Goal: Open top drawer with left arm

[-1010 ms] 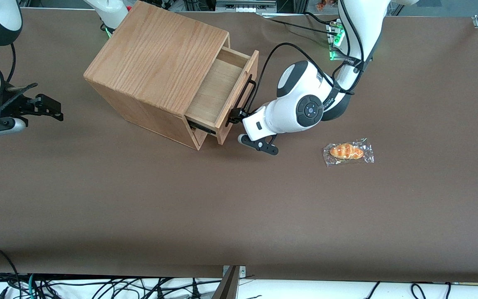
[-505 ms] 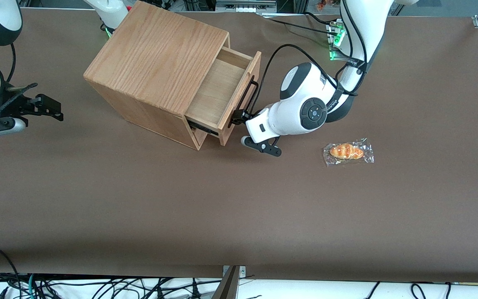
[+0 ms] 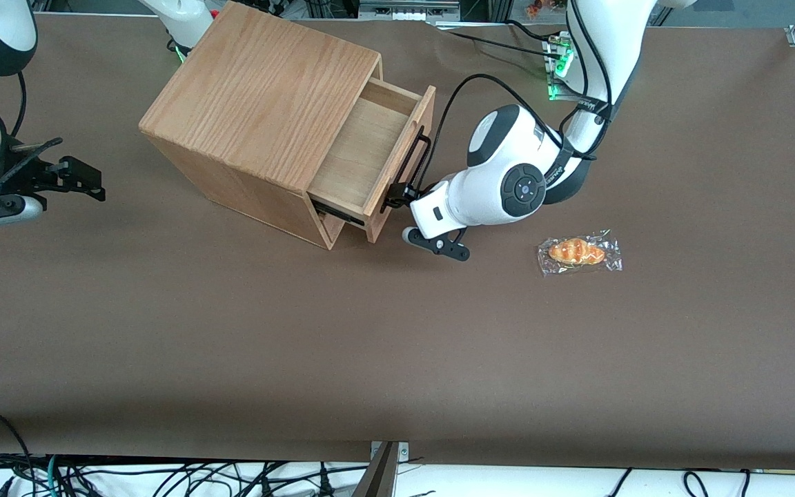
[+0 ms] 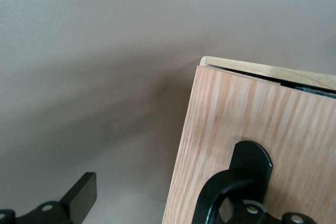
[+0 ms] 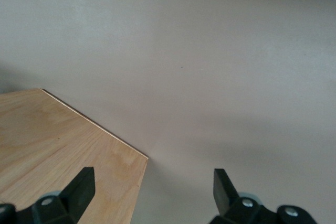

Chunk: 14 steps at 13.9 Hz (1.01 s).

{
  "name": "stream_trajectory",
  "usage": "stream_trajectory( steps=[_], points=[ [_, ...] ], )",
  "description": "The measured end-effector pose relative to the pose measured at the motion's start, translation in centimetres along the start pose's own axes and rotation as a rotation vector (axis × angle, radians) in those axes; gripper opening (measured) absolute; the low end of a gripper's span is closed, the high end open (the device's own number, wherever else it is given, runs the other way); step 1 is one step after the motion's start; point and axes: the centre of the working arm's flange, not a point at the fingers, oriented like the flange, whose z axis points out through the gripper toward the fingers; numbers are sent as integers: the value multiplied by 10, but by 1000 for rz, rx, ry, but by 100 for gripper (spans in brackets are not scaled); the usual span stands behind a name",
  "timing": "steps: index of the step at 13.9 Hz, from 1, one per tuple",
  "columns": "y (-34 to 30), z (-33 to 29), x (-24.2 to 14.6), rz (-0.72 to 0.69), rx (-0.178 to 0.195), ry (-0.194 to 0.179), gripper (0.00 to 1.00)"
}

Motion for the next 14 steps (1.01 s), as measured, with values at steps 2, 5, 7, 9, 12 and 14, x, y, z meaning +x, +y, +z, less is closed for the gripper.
stream_trajectory(
  steps=[2,5,7,9,12,14],
  points=[
    [-2,-1,0,-3,0,-1,100],
    [-3,-1,1,-4,-1,-2,100],
    [-3,-2,1,-4,-1,-1,100],
    [-2,-3,0,-8,-2,-2,100],
    [1,-18,0,-34,-6,-13,100],
    [0,-46,6,-61,-18,20,100]
  ],
)
